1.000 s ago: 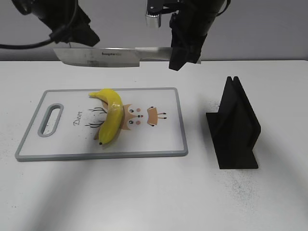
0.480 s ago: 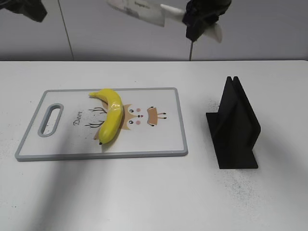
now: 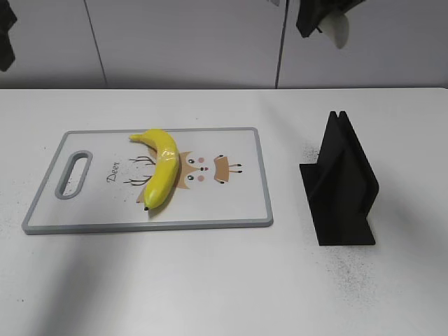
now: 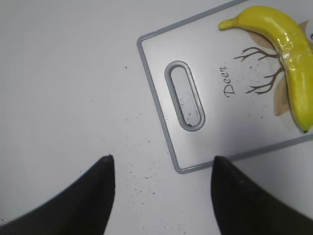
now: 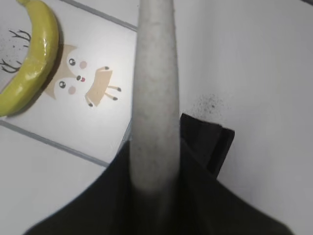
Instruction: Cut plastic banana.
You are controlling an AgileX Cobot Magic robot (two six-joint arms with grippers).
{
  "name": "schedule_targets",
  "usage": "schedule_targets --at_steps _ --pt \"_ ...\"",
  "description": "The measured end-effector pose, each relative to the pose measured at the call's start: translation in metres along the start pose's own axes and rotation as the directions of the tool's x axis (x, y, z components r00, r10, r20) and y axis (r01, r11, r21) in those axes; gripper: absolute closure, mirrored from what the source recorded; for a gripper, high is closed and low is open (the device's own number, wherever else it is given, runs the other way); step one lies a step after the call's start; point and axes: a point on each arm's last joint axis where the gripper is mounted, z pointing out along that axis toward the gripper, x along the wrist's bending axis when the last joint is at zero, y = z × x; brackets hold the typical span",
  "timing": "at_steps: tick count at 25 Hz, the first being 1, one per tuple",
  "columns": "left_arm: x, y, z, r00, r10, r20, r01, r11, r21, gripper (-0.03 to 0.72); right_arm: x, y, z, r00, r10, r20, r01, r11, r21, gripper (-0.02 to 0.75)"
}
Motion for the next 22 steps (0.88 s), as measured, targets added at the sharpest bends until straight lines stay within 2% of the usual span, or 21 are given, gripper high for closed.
schedule_targets --at_steps 5,11,17,19,22 --pt "-0.006 -0.023 -0.015 1.0 -0.014 0.024 0.014 1.0 -0.014 0.1 -0.001 -0.031 -0.012 0.996 0.086 0.007 -0.086 0.995 0.059 0.577" --pt "-0.014 -0.071 -0.028 1.0 -0.015 0.028 0.015 1.0 -0.007 0.1 -0.004 -0.077 -0.018 0.985 0.168 0.049 -0.173 0.975 0.137 0.578" --pt "-0.022 -0.123 -0.048 0.999 -0.037 0.02 0.038 0.998 -0.056 0.1 -0.011 -0.116 -0.025 0.964 0.241 0.113 -0.252 0.963 0.092 0.578" --pt "-0.024 -0.141 -0.056 0.999 -0.042 0.015 0.043 0.995 -0.095 0.1 -0.016 -0.127 -0.026 0.954 0.253 0.163 -0.269 0.96 0.083 0.578" --pt "-0.028 -0.165 -0.064 0.999 -0.048 0.008 0.049 0.987 -0.151 0.1 -0.018 -0.142 -0.024 0.944 0.265 0.195 -0.288 0.953 0.096 0.578"
